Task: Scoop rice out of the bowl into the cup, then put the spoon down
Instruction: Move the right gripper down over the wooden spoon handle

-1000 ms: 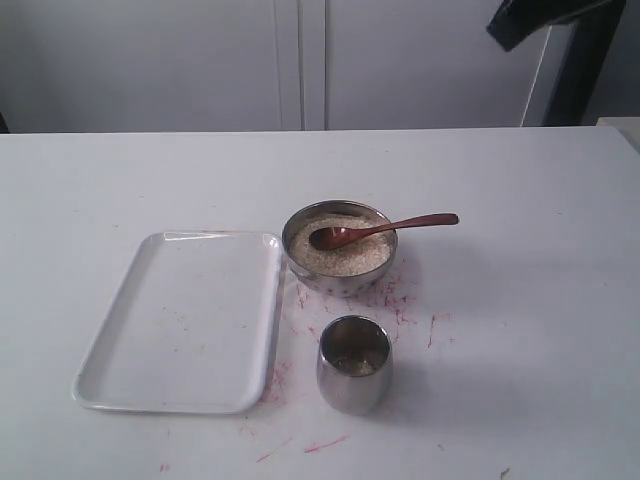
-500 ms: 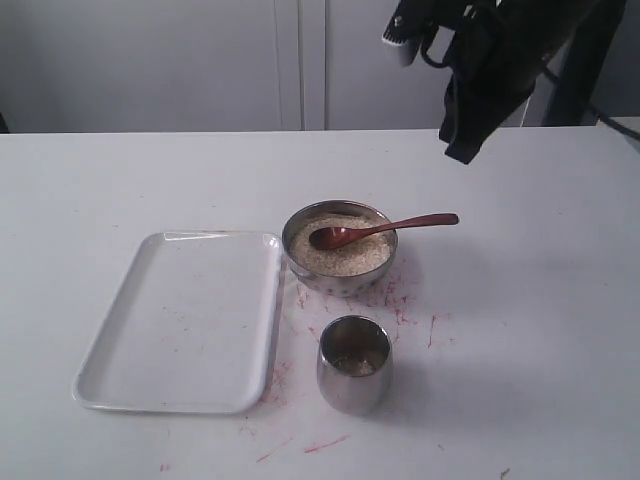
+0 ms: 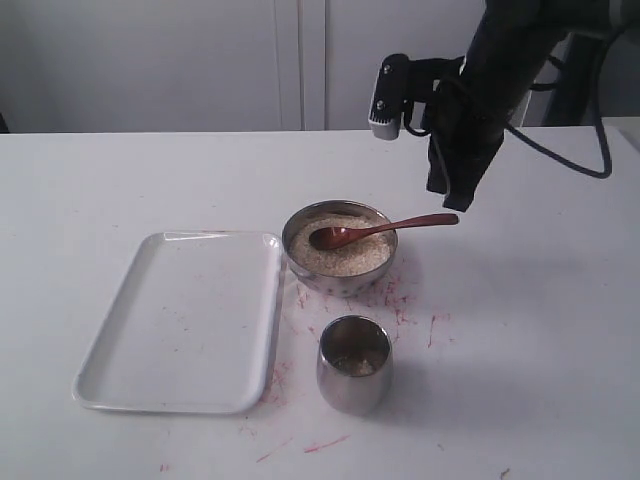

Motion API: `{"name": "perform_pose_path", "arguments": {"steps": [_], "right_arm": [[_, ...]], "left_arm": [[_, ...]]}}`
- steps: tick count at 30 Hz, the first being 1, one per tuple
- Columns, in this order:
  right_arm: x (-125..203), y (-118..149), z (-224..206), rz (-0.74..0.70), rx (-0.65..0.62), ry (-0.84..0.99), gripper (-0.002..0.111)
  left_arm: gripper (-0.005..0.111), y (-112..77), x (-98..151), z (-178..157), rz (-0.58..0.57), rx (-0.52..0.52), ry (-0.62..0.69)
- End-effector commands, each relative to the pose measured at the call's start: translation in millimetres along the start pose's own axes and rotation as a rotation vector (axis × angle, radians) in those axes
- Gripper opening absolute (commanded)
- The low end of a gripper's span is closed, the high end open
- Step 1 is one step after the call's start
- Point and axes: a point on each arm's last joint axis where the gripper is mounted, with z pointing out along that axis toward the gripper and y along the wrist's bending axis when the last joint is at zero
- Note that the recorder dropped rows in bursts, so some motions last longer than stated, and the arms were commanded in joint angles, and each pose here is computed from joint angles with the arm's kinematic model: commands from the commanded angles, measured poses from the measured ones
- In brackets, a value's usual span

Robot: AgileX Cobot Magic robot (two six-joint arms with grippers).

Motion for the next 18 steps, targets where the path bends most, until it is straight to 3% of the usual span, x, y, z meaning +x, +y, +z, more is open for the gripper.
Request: {"name": "perform_pose_path", "arguments": {"steps": [1,5,11,18], "right_arm": [[-1,-2,12,-0.038,-0.001,0.000,0.001],[-1,-4,20,-0.066,0.005,-0.001,0.009],[-1,-4,32,-0.108,-0.014,0.009,0.034],[2,-2,49,-0.186,-0.076,0.038,0.038]], "left_arm": [[0.014,-1.0,2,0,-0.014,0.012,0.002],[0.014,-1.0,2,0,-0.014,0.012,0.002],[0.014,-1.0,2,0,-0.014,0.012,0.002],[0.014,-1.0,2,0,-0.014,0.012,0.002]]}}
